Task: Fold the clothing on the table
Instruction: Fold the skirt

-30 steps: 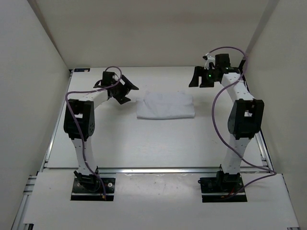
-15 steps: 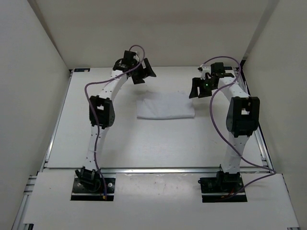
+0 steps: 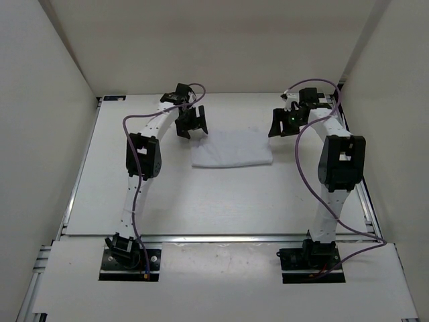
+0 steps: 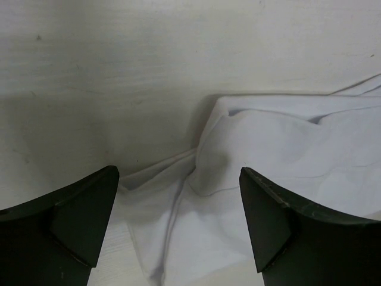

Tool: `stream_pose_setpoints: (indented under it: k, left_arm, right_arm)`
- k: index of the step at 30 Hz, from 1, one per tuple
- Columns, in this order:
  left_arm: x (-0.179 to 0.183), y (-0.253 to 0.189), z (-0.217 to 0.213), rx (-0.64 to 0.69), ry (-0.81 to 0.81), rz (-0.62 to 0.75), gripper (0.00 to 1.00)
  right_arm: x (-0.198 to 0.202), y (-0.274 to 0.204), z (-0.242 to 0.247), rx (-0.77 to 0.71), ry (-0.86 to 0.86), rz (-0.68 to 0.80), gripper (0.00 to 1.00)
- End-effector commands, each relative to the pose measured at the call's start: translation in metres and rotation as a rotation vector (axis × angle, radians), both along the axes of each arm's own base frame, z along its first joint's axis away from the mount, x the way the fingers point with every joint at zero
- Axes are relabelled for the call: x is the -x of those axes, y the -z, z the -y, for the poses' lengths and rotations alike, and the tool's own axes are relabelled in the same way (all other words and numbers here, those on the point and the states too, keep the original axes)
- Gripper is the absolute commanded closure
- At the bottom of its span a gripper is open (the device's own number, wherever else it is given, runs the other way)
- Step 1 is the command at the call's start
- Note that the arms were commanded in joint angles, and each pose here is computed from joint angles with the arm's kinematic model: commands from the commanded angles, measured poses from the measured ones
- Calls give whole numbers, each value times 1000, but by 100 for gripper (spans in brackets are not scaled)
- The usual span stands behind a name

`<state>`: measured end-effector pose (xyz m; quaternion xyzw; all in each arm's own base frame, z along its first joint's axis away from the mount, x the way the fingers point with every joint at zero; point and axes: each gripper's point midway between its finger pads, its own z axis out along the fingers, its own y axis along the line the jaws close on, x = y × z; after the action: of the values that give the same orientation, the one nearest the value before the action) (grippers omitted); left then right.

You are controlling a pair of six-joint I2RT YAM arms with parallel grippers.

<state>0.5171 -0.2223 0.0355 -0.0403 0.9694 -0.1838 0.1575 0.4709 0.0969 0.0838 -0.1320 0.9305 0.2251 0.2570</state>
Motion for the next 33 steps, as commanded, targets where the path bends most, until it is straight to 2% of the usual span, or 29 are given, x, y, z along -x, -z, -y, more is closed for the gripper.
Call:
stream_pose_setpoints:
  k: [1,4,9,13,19,29,33]
  left_arm:
    - [-8,-19,2,-29,28,54,7]
    - [-18,-26,4,-38,30,91,8]
    - [-27,-27,9,19,0,122,10]
    - [-15,-19,23,29,37,91,19]
    - [-26,-29,35,67,25,134,28]
    - [-37,-33,41,115,3,166,45]
    - [-39,-31,40,116,0,163,51]
  right_arm:
    - [-3,6,6,-6,6,5,30]
    - [-1,13,12,6,9,-1,31]
    - [0,23,20,20,28,-23,31]
    - [-3,33,33,24,62,-55,32]
    - [-19,31,33,-46,72,-70,31]
    - [-18,27,-20,-262,-75,-105,29]
    - [-21,40,-31,-247,-77,-126,30]
